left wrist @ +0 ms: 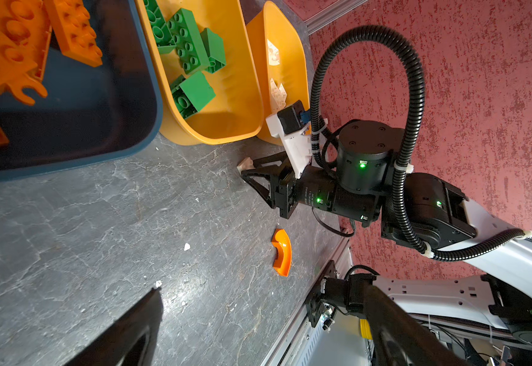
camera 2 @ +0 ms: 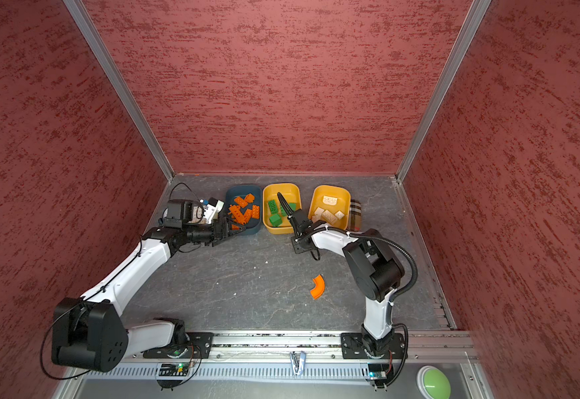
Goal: Sort the legos into containers by color
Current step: Pick up the lego from the center of the table.
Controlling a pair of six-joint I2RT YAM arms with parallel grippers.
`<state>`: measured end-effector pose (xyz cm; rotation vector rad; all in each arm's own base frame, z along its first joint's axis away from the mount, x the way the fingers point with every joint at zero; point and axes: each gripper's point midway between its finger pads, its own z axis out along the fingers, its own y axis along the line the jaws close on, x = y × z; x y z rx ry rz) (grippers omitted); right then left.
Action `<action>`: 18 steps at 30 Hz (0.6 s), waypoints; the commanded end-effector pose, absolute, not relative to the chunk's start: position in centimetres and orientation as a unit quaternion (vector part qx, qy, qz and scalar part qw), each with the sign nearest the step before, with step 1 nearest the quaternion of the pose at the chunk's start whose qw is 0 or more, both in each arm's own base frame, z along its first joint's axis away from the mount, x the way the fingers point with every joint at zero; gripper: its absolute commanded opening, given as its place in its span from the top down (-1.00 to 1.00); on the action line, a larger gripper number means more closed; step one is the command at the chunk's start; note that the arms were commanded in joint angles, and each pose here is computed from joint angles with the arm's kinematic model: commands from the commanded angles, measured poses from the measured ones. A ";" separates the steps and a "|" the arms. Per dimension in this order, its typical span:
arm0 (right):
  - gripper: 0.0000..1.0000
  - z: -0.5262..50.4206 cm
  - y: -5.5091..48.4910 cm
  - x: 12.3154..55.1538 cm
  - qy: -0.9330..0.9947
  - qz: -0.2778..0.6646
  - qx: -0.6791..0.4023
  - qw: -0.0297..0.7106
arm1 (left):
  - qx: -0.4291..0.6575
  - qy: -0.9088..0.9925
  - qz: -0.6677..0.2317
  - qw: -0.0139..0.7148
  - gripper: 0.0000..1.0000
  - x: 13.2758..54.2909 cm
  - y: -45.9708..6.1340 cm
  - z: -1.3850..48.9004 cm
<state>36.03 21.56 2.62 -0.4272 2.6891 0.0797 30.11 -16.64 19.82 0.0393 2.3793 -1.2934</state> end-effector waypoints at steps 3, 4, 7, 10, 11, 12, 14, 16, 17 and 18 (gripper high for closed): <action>0.58 5.9 21.7 37.0 0.959 0.030 -0.145 0.240 | 0.029 0.852 -0.469 0.229 -0.99 29.9 -16.4 20.7; 0.59 7.3 21.5 37.2 0.956 0.032 -0.145 0.253 | 0.029 0.852 -0.470 0.229 -0.99 29.9 -16.5 20.7; 0.59 11.5 20.7 38.3 0.946 0.040 -0.137 0.290 | 0.028 0.848 -0.477 0.228 -0.99 29.9 -16.8 20.8; 0.59 14.9 19.1 40.1 0.936 0.044 -0.124 0.325 | 0.033 0.844 -0.484 0.231 -0.99 30.0 -17.4 21.1; 0.59 15.4 18.3 40.6 0.936 0.042 -0.119 0.329 | 0.034 0.843 -0.485 0.230 -0.99 30.0 -17.6 21.1; 0.59 15.9 17.6 41.3 0.936 0.039 -0.115 0.330 | 0.035 0.842 -0.487 0.229 -0.99 30.1 -17.8 21.1; 0.58 16.5 16.8 42.1 0.935 0.036 -0.114 0.334 | 0.037 0.843 -0.487 0.228 -0.99 30.2 -18.1 21.2; 0.54 17.3 17.0 42.2 0.931 0.050 -0.119 0.340 | 0.039 0.843 -0.485 0.231 -0.99 30.2 -18.2 21.4; 0.51 17.4 17.1 42.2 0.930 0.057 -0.120 0.343 | 0.040 0.843 -0.485 0.231 -0.99 30.1 -18.2 21.5; 0.48 17.3 17.0 42.2 0.930 0.067 -0.120 0.341 | 0.040 0.844 -0.483 0.231 -0.99 30.1 -18.1 21.4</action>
